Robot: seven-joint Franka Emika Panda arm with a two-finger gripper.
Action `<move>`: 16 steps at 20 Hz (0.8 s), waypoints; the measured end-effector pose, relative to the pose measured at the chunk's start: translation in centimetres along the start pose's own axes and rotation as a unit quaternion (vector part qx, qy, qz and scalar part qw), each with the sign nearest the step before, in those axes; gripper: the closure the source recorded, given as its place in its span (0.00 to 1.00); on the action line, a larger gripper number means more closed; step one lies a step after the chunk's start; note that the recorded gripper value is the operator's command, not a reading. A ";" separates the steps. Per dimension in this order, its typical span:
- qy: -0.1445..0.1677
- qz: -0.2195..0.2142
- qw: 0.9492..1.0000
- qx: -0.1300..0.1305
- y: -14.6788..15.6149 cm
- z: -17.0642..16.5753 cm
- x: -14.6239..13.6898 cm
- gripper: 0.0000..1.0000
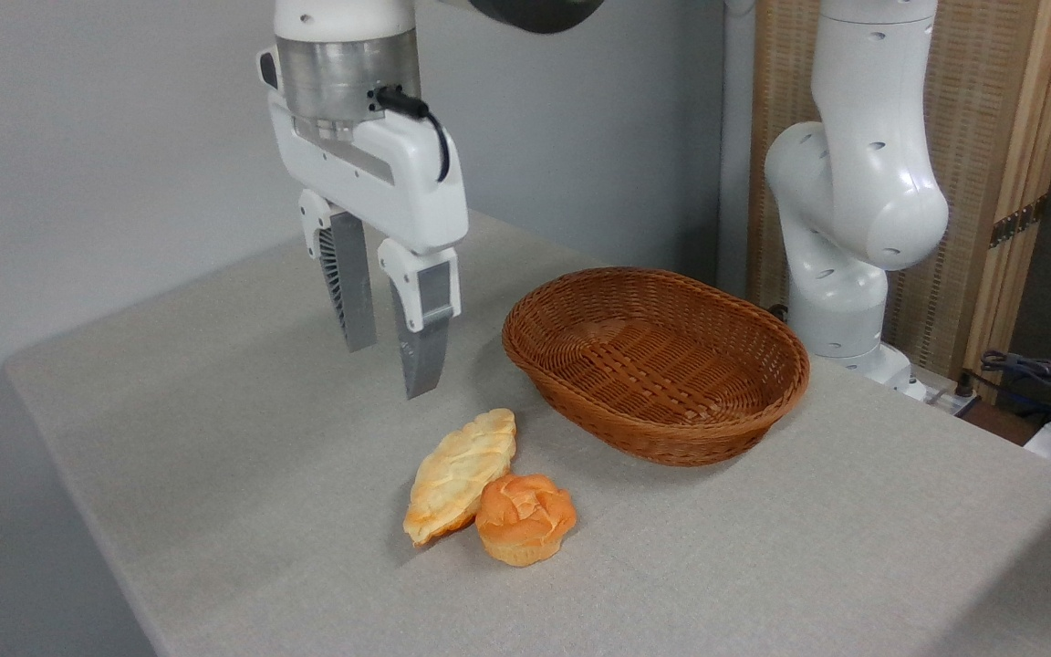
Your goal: Put bread into the basket
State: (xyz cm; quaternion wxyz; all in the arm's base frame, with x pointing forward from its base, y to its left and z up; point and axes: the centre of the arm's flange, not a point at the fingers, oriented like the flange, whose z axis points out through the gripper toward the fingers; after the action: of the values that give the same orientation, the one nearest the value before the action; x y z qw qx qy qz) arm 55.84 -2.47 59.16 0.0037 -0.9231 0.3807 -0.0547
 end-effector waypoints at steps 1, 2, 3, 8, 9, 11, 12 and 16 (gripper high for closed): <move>-0.014 -0.011 1.000 -0.012 -0.2 0.2 -0.6 0.00; -0.009 -0.017 1.000 -0.017 -0.3 0.2 -0.7 0.00; -0.003 -0.026 0.999 -0.023 -0.6 0.1 -1.0 0.00; 0.007 -0.052 0.998 -0.029 -2.5 -0.1 -3.0 0.00; 0.007 -0.051 0.998 -0.029 -2.5 -0.1 -2.9 0.00; 0.007 -0.049 0.998 -0.029 -2.3 -0.1 -2.7 0.00; 0.007 -0.048 0.998 -0.029 -2.3 -0.1 -2.7 0.00; 0.007 -0.048 0.998 -0.029 -2.2 -0.1 -2.6 0.00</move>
State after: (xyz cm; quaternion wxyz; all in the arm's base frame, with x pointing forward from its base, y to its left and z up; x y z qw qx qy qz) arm 55.54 0.97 59.14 -0.0286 -0.9395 0.3376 -0.0497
